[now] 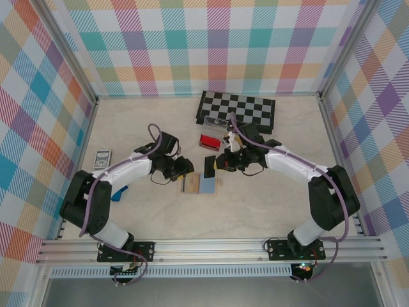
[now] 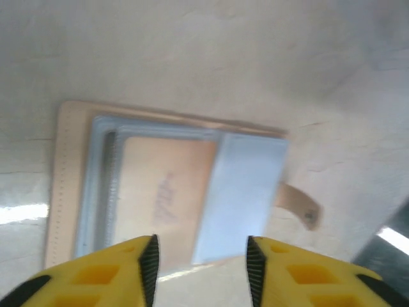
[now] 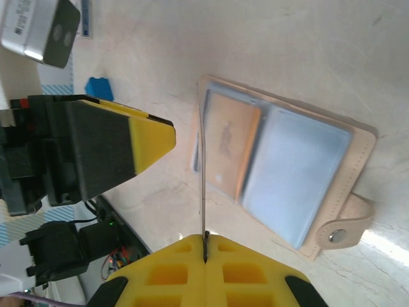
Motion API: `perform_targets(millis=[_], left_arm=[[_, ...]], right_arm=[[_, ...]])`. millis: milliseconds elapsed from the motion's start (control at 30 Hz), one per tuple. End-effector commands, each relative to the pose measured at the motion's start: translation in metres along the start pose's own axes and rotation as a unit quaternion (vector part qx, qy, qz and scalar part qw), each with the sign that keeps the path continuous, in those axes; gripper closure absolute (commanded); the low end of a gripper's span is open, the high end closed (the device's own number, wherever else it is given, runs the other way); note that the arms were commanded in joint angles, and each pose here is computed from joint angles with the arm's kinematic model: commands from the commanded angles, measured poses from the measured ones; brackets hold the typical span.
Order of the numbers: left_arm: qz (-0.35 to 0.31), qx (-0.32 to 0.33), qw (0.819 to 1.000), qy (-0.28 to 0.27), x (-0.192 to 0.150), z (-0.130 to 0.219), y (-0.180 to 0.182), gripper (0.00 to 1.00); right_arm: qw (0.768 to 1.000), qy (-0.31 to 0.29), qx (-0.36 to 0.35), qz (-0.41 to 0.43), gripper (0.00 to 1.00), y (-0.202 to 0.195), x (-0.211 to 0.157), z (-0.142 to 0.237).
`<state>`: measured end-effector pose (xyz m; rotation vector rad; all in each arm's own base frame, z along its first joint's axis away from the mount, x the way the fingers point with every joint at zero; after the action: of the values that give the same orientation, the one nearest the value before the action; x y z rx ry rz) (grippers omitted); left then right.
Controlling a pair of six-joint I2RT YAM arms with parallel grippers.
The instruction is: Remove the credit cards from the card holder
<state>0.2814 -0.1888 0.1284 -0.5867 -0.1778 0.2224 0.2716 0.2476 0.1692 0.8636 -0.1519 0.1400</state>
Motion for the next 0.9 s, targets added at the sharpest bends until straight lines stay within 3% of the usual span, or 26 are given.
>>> perform_targets(millis=[0,233,333,500,600,867], left_arm=[[0.005,-0.048,0.999,-0.018,0.007,0.025,-0.014,0.49],[0.007,-0.216,0.976,-0.007,0.009,0.040,-0.049,0.26],[0.012,-0.280,0.960,0.002,0.010,0.044,-0.063,0.22],[0.009,-0.325,0.945,0.012,0.011,0.046,-0.074,0.20],[0.009,-0.341,0.940,0.013,0.012,0.046,-0.078,0.23],[0.002,-0.383,0.924,-0.001,0.016,0.054,-0.089,0.60]], right_arm=[[0.999,-0.010,0.050,0.015,1.00,0.011,0.004,0.013],[0.988,-0.027,0.146,0.035,1.00,0.029,0.018,0.032],[0.982,-0.017,0.185,0.043,1.00,0.040,0.021,0.036],[0.975,-0.009,0.221,0.036,1.00,0.046,0.023,0.036],[0.972,-0.005,0.230,0.035,1.00,0.048,0.024,0.035],[0.972,0.001,0.232,0.026,1.00,0.044,0.026,0.030]])
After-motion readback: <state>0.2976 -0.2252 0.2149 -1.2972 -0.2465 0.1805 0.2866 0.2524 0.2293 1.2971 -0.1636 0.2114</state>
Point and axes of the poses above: each hand's point on the last joint's axis, 136 mm out from that joint toward the fingers, its own z axis back along the fingers, its own y axis along the line the jaws close on, x = y × z, the point moved 5 cm from there along z, back along the fingers
